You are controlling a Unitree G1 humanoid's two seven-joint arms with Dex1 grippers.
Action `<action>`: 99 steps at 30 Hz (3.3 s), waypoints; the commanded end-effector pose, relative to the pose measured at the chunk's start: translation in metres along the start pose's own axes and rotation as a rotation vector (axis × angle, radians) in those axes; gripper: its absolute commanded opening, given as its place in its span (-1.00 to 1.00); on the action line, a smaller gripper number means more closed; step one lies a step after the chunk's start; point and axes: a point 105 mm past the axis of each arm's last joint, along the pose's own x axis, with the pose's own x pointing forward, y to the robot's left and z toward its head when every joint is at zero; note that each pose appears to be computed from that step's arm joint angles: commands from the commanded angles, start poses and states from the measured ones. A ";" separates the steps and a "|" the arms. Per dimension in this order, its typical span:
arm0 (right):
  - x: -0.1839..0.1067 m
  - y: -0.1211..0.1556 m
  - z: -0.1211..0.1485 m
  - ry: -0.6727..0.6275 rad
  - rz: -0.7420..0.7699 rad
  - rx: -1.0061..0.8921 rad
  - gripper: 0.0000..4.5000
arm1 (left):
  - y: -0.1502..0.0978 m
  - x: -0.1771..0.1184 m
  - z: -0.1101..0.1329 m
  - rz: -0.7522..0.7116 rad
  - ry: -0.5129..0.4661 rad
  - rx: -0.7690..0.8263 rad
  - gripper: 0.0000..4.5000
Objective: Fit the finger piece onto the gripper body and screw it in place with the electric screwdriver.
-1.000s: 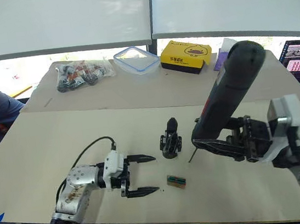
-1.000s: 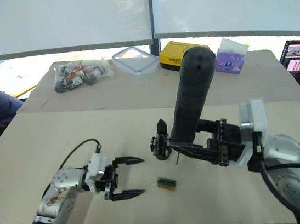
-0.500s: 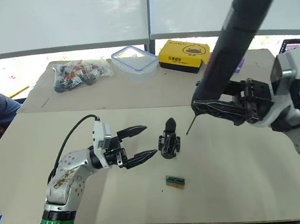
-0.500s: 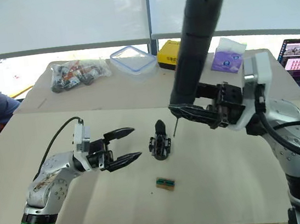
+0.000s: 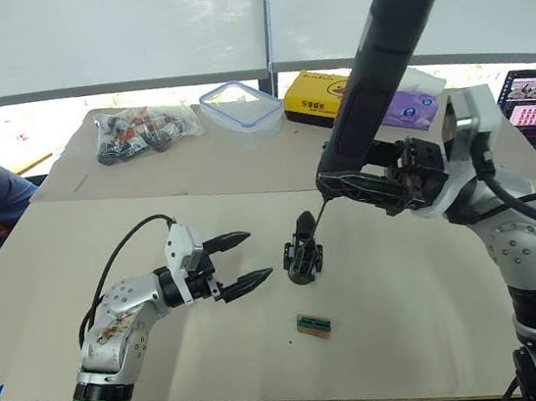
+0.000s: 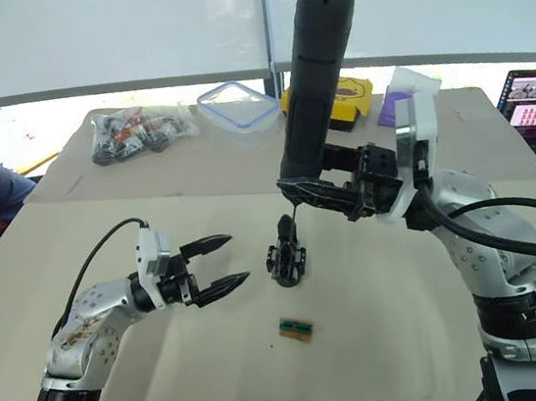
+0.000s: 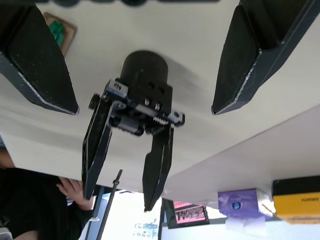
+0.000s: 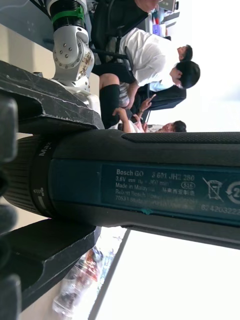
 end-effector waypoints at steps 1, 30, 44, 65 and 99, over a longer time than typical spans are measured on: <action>0.008 0.003 0.017 -0.045 0.040 -0.066 -0.14 | 0.001 -0.001 0.003 0.022 -0.019 0.034 1.00; 0.022 0.007 -0.020 0.054 0.066 0.035 -0.14 | -0.015 0.006 -0.016 -0.024 0.018 0.037 1.00; 0.020 0.003 -0.013 0.042 0.050 0.026 -0.14 | -0.015 0.006 -0.020 -0.033 0.024 0.037 1.00; 0.024 0.001 -0.006 0.032 0.049 0.085 -0.14 | -0.016 0.004 -0.031 -0.033 0.030 0.043 1.00; 0.025 0.005 -0.015 0.062 0.047 0.084 -0.14 | -0.019 0.006 -0.032 -0.040 0.020 0.042 1.00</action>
